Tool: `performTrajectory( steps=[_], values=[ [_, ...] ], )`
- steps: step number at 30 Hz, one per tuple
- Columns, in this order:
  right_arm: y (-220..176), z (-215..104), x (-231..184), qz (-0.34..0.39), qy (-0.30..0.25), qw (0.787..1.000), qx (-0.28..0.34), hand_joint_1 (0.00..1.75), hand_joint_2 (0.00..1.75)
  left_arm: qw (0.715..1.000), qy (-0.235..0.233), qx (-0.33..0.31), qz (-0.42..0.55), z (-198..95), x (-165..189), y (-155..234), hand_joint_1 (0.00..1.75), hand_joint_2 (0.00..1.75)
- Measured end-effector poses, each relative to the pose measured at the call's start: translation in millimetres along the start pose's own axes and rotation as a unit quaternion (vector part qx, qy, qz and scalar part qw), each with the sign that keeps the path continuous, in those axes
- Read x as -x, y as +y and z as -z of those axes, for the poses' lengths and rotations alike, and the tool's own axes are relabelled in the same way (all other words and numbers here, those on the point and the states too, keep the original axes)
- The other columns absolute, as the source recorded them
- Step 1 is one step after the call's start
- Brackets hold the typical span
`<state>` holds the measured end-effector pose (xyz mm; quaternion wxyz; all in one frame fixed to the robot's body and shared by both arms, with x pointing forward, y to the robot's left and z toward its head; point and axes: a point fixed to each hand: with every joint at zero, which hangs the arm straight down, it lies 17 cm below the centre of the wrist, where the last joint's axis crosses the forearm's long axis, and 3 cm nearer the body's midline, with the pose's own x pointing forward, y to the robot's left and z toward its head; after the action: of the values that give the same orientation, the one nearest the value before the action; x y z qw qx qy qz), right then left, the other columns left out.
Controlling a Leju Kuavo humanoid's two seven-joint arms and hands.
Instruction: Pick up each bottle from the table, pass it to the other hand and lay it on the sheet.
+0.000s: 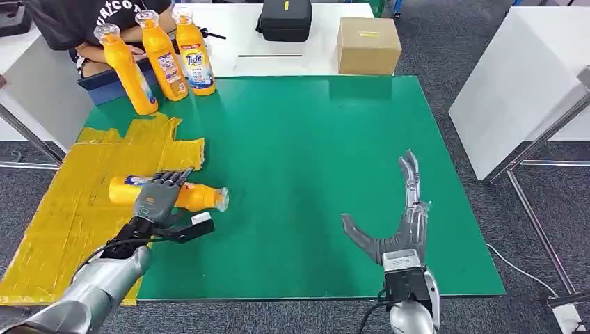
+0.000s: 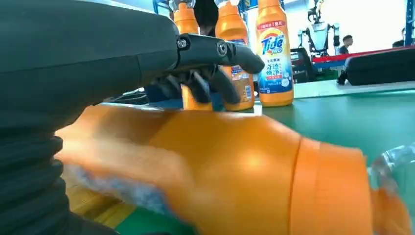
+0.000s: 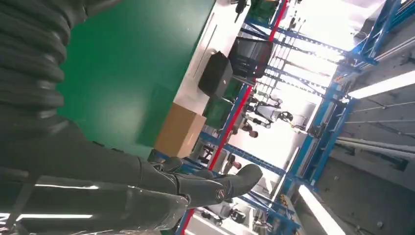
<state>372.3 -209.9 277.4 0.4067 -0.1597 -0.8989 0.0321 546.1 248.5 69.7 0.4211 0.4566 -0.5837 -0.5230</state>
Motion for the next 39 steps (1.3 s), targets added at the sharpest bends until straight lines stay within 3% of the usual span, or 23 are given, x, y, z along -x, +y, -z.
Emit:
performTrajectory(
  steps=[16,19,22,24,27,32,35,39],
  values=[
    [3,-6,4,0.000,0.010,1.000,-0.010,0.00,1.75,0.999,-0.007,0.026,-0.018,2,-4,-7,0.00,1.75],
    [5,-7,4,-0.003,0.011,1.000,-0.015,0.00,1.75,0.993,-0.023,0.034,-0.112,5,-21,-4,0.00,1.75],
    [7,-10,5,0.000,0.015,1.000,-0.018,0.00,1.75,0.967,-0.039,0.022,-0.251,10,-46,21,0.00,1.75],
    [8,-12,2,0.007,0.012,1.000,-0.019,0.00,1.75,0.925,-0.075,0.004,-0.372,7,-72,48,0.00,1.75],
    [5,-14,-6,0.012,-0.008,1.000,-0.012,0.00,1.75,0.818,-0.165,-0.059,-0.547,-12,-115,121,0.00,1.75],
    [1,-2,-19,0.029,-0.033,0.999,0.011,0.00,1.75,0.685,-0.258,-0.136,-0.668,-42,-151,218,0.00,1.75],
    [3,8,-26,0.047,-0.045,0.998,0.019,0.00,1.75,0.637,-0.293,-0.150,-0.697,-52,-167,255,0.00,1.75],
    [7,22,-41,0.078,-0.071,0.994,0.029,0.00,1.75,0.598,-0.325,-0.155,-0.716,-65,-187,282,0.00,1.75]
  ],
)
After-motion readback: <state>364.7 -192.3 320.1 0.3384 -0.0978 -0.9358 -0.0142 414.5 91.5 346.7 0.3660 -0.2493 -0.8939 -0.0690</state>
